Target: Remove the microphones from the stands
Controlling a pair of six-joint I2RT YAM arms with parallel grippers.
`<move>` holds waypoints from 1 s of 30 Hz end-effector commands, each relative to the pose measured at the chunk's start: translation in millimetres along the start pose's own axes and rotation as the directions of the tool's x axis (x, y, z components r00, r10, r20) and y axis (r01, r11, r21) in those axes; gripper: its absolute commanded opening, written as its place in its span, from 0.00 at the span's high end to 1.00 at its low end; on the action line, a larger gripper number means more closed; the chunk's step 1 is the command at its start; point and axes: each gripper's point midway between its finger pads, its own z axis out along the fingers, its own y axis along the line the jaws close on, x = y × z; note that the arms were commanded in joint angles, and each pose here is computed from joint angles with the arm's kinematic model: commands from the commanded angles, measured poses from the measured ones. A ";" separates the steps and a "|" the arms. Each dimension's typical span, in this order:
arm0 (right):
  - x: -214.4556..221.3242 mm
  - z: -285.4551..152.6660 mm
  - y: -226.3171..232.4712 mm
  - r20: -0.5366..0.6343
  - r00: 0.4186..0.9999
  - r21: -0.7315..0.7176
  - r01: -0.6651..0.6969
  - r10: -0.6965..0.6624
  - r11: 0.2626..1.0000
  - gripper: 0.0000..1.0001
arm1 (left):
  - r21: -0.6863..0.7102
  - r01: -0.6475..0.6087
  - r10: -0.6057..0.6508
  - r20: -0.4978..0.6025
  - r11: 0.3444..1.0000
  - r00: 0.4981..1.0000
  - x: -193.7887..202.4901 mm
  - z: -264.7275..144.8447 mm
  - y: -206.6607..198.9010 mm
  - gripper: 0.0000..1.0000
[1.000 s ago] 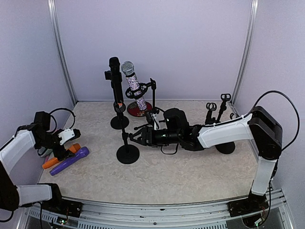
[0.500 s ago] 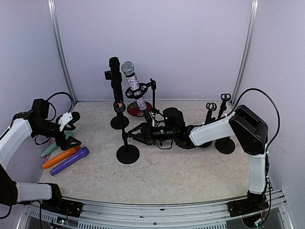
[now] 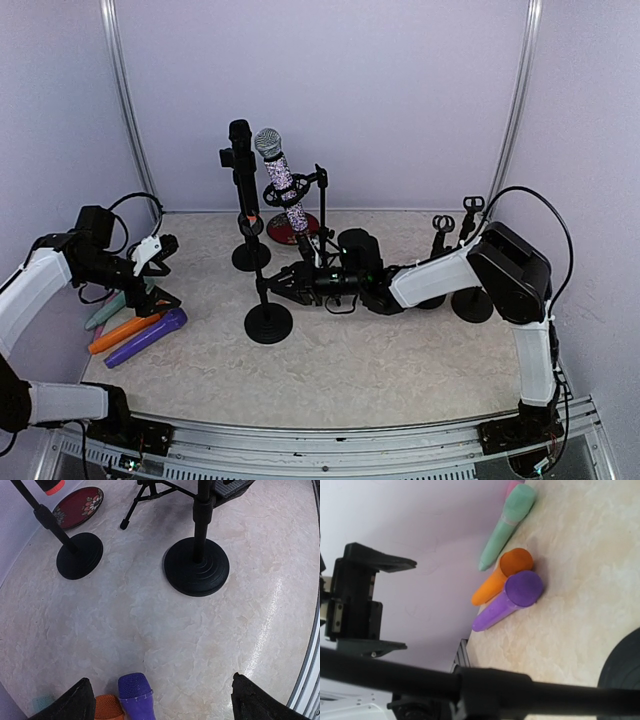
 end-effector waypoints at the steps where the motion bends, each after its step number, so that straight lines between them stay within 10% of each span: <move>1: -1.3 4.1 7.9 0.007 1.000 -0.042 0.015 -0.015 0.999 0.77 | -0.018 -0.018 0.019 0.028 1.000 0.999 -13.7 -6.4 2.5 0.09; 8: 5.4 0.9 0.0 0.028 0.999 -0.009 0.034 -0.034 0.999 1.00 | -0.011 -0.022 0.022 0.029 1.000 0.999 -17.7 -5.0 0.9 0.09; 16: 18.0 -0.4 -29.4 0.032 0.977 0.226 0.197 -0.210 0.954 1.00 | 0.005 -0.023 0.022 0.026 1.000 0.999 -22.9 -1.6 1.0 0.09; 30: 7.0 -16.1 -22.8 -0.077 0.708 0.559 0.613 -0.702 0.558 1.00 | 0.028 0.015 -0.015 0.031 0.999 0.999 -29.1 -3.8 1.2 0.09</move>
